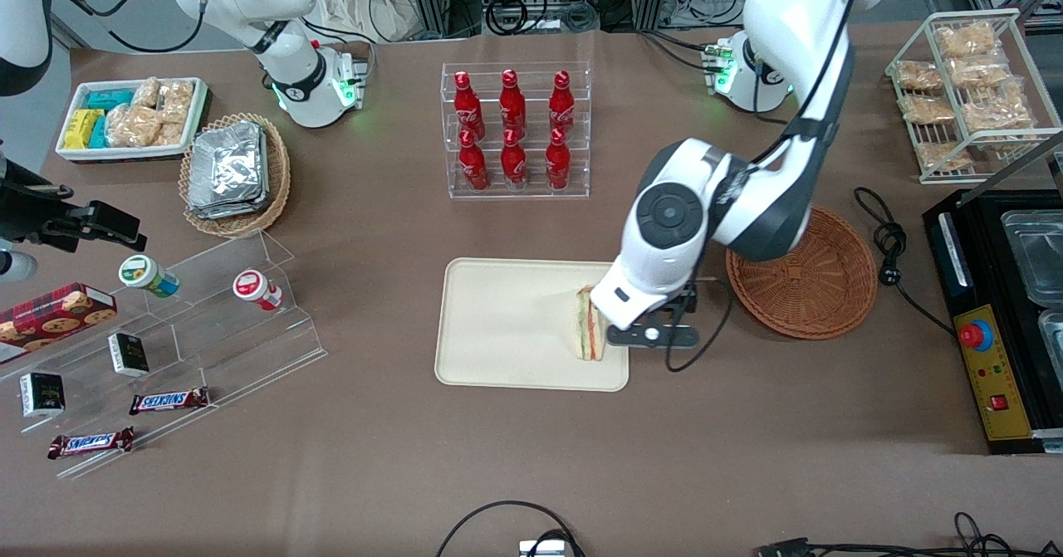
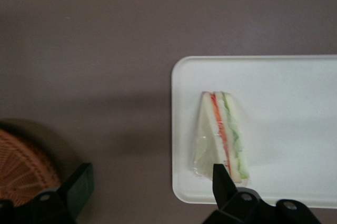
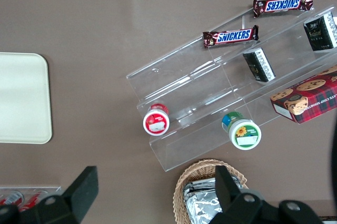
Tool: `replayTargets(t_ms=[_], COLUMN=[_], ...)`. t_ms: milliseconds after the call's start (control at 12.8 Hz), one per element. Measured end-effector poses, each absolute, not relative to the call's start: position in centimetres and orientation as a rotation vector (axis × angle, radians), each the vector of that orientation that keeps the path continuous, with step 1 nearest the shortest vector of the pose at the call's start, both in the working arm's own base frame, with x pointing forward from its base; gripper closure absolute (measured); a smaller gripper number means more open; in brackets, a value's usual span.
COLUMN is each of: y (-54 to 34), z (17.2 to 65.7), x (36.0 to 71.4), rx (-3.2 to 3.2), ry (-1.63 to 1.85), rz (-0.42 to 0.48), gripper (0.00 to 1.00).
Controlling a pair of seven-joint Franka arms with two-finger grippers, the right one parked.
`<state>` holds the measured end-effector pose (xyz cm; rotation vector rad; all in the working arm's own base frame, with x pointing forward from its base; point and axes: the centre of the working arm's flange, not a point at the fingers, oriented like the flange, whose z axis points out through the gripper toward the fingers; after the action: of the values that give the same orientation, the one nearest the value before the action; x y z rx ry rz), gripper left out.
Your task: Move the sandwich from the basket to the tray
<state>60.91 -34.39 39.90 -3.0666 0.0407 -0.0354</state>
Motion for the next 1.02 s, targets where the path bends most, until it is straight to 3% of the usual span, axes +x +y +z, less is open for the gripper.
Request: replayTargets(t_ms=[471,1020], y=[-24.1,-20.4], z=[47.5,49.2], x=[62.7,62.9], rx=[-2.995,-2.971], ry=[-0.101,-0.044], rz=[-0.053,-0.011], gripper=[0.0,0.0])
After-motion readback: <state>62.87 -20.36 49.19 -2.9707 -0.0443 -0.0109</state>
